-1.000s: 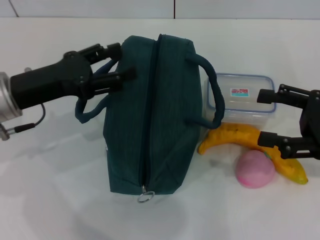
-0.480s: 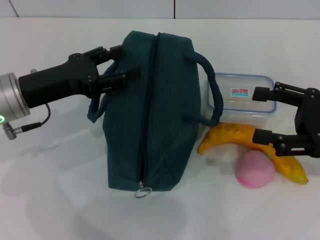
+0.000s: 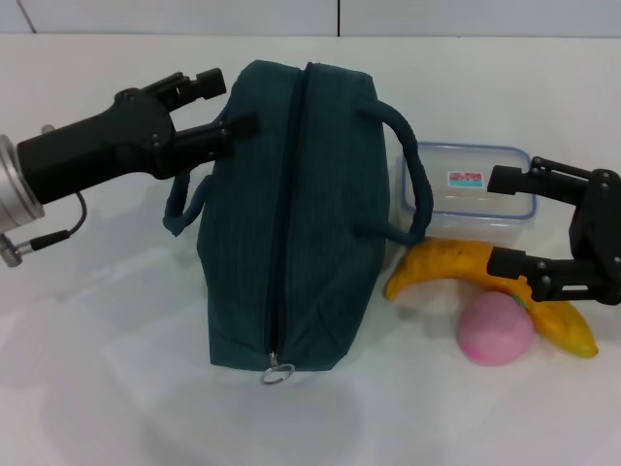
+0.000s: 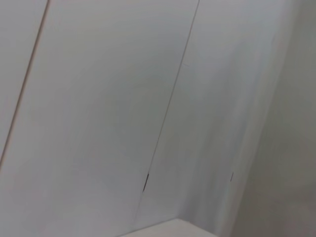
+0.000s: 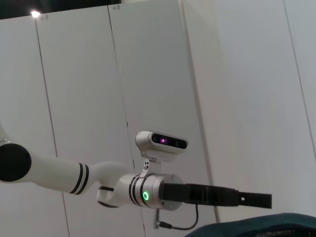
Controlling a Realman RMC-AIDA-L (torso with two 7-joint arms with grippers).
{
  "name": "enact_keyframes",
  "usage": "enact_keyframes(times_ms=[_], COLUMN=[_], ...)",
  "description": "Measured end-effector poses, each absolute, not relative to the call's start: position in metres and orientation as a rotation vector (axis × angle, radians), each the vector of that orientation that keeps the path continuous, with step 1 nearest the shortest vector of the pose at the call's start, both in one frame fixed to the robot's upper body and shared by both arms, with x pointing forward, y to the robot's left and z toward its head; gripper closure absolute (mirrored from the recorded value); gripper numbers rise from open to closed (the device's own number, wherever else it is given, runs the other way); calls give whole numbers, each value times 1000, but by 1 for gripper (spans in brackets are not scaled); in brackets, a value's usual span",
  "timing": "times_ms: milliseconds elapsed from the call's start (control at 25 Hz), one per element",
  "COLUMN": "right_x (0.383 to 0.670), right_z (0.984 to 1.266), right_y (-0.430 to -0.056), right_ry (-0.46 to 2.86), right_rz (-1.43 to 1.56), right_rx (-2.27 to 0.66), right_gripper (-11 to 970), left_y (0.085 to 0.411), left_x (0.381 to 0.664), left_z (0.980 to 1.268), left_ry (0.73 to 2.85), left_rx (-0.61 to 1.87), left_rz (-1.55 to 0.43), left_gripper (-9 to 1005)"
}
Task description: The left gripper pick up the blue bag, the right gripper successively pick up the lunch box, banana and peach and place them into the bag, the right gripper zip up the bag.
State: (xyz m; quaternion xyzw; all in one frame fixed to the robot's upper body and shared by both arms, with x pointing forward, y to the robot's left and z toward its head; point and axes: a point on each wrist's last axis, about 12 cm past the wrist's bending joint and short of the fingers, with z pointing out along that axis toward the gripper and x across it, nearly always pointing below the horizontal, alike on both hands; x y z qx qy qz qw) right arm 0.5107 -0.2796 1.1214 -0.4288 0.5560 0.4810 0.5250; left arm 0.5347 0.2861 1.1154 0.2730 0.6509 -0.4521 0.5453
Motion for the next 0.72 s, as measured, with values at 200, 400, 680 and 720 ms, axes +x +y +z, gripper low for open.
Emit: enact_keyframes(times_ms=[200, 400, 680, 720], right_x=[512, 513, 513, 513], right_z=[1122, 1120, 1119, 1119], right_y=[-279, -278, -277, -277], right_ry=[1327, 1337, 1345, 1346], right_rz=[1152, 1146, 1141, 1140], right_rx=[-1028, -1018, -1009, -1009], right_gripper=[107, 109, 111, 111], left_y=[282, 275, 270, 269], left_x=[537, 541, 546, 547], left_z=[1110, 1108, 1104, 1103], left_ry=[1580, 1619, 1676, 1681], left_rx=[642, 634, 594, 591], left_rz=[-1057, -1082, -1079, -1075], left_gripper=[146, 148, 151, 151])
